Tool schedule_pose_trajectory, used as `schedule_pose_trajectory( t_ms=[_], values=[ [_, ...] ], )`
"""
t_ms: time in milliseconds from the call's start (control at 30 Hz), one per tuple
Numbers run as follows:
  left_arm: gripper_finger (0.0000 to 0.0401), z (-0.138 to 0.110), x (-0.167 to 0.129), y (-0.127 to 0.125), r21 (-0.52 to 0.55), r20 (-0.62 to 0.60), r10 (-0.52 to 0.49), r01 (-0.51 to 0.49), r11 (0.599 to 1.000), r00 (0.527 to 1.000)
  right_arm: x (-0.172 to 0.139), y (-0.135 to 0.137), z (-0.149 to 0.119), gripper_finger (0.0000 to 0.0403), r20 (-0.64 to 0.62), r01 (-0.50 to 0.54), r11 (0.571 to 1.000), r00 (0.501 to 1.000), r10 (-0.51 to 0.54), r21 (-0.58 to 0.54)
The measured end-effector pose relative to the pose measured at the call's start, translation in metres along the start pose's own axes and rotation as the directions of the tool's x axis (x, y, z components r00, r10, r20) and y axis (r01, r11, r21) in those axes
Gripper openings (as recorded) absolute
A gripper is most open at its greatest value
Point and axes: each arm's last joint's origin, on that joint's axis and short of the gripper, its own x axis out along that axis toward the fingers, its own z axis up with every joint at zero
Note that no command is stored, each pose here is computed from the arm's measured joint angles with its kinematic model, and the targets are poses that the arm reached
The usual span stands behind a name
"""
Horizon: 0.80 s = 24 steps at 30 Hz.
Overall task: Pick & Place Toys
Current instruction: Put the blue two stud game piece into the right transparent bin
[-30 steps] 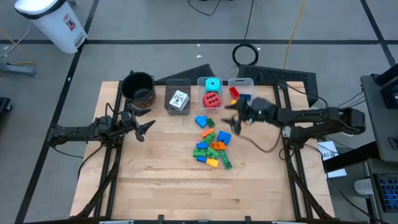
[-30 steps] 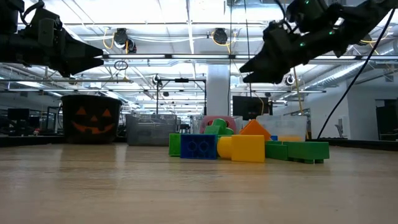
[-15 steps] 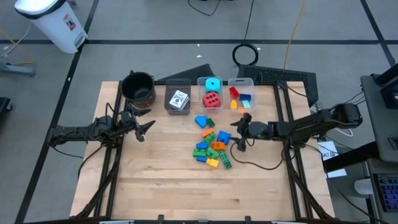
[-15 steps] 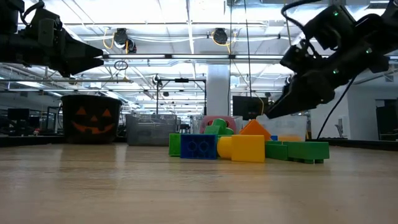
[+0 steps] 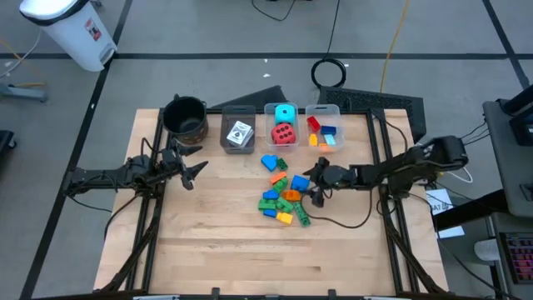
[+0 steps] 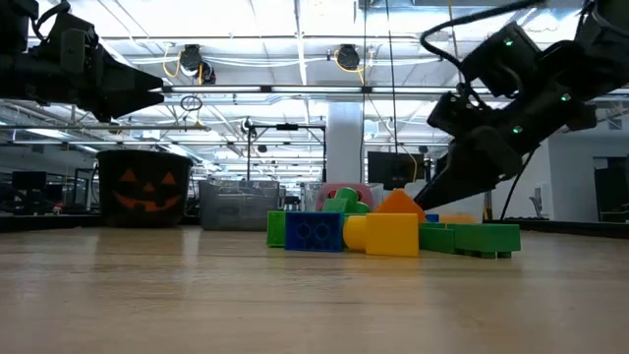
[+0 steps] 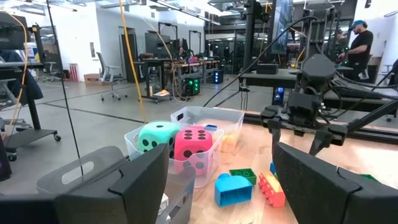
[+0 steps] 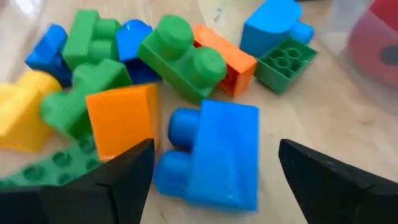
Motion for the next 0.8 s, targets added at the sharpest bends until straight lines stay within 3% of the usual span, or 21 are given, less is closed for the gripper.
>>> schedule_pose_trajectory(
  t_ms=[367, 800],
  values=[
    [0.0292, 0.0, 0.0, 0.0, 0.0, 0.0, 0.0, 0.0, 1.0, 1.0, 0.019, 0.001, -0.006, 0.0313, -0.199, -0.067, 0.997, 0.978, 0.06, -0.028],
    [0.0292, 0.0, 0.0, 0.0, 0.0, 0.0, 0.0, 0.0, 1.0, 1.0, 0.012, 0.001, 0.004, 0.0313, -0.134, -0.049, 0.998, 0.99, 0.043, -0.047]
  ],
)
